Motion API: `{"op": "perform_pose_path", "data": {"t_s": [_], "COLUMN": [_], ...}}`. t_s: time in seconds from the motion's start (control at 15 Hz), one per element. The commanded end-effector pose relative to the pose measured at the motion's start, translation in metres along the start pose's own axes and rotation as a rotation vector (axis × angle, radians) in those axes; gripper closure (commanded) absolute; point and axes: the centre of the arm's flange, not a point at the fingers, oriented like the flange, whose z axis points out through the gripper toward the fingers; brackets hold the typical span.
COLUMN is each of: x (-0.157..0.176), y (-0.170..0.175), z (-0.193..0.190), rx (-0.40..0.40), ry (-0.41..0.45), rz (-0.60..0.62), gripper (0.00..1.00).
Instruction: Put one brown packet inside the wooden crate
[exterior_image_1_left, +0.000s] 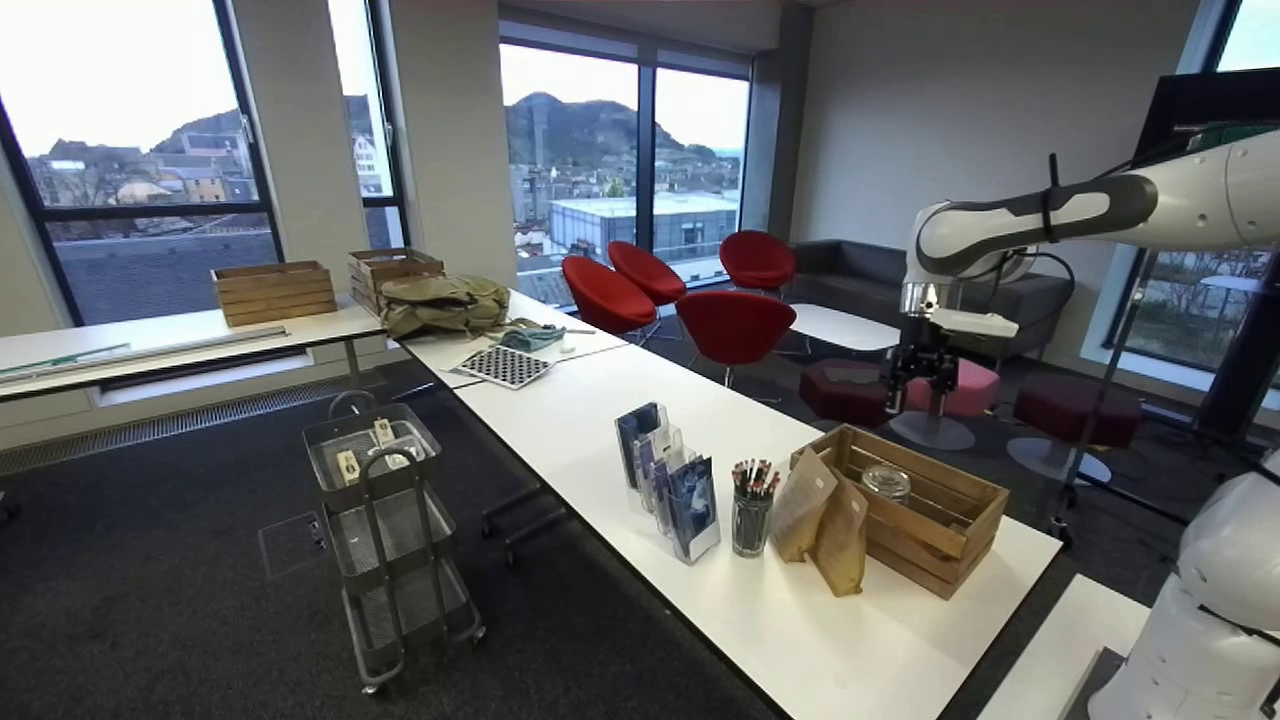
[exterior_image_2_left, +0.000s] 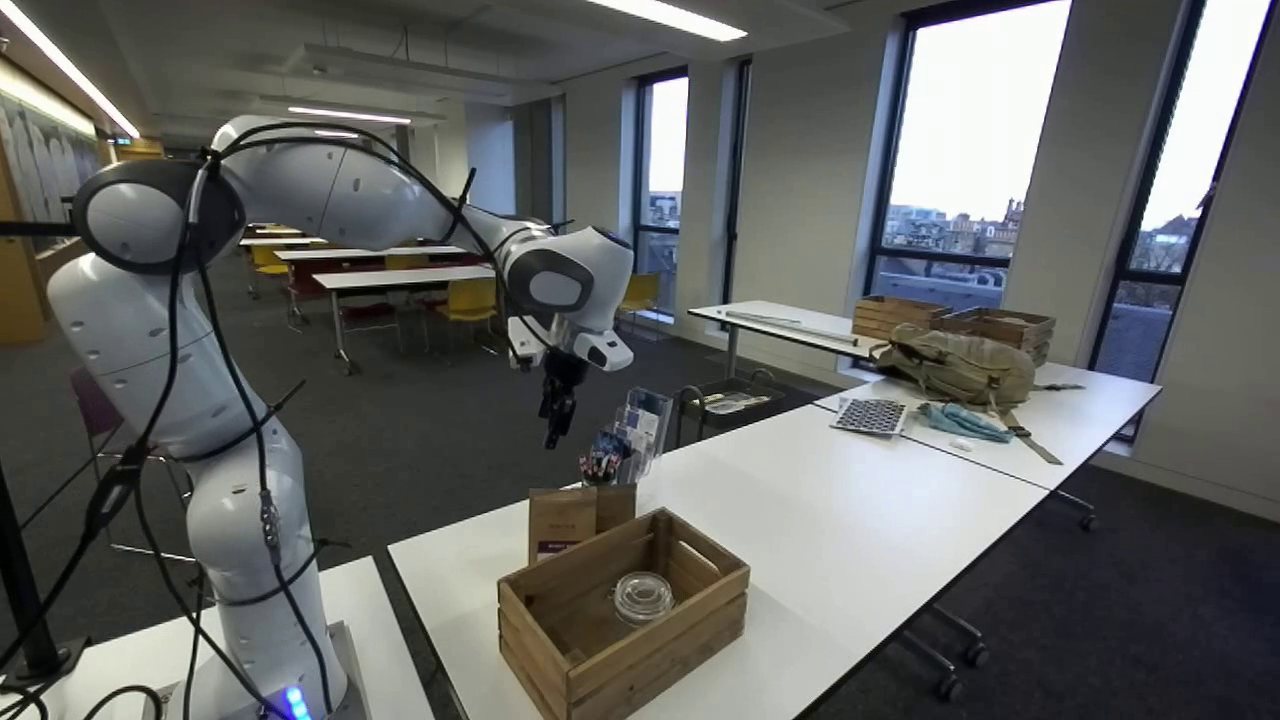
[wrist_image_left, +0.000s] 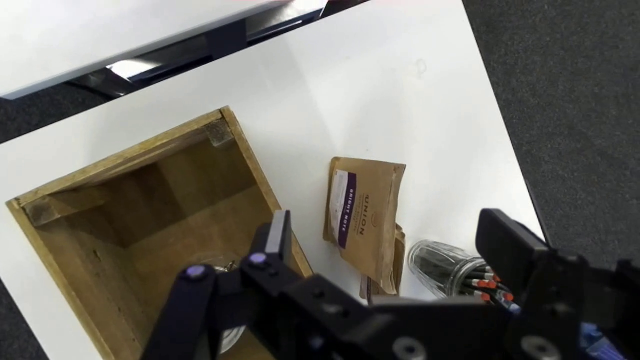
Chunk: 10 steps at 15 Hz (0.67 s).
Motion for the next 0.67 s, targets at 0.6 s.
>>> {"op": "perform_pose_path", "data": {"t_s": [0.6], "x": [0.042], "y": [-0.012], "z": [0.047], "rx": [0.036], "ry": [-0.067], "rz": [0.064], "gripper": [0.00]}}
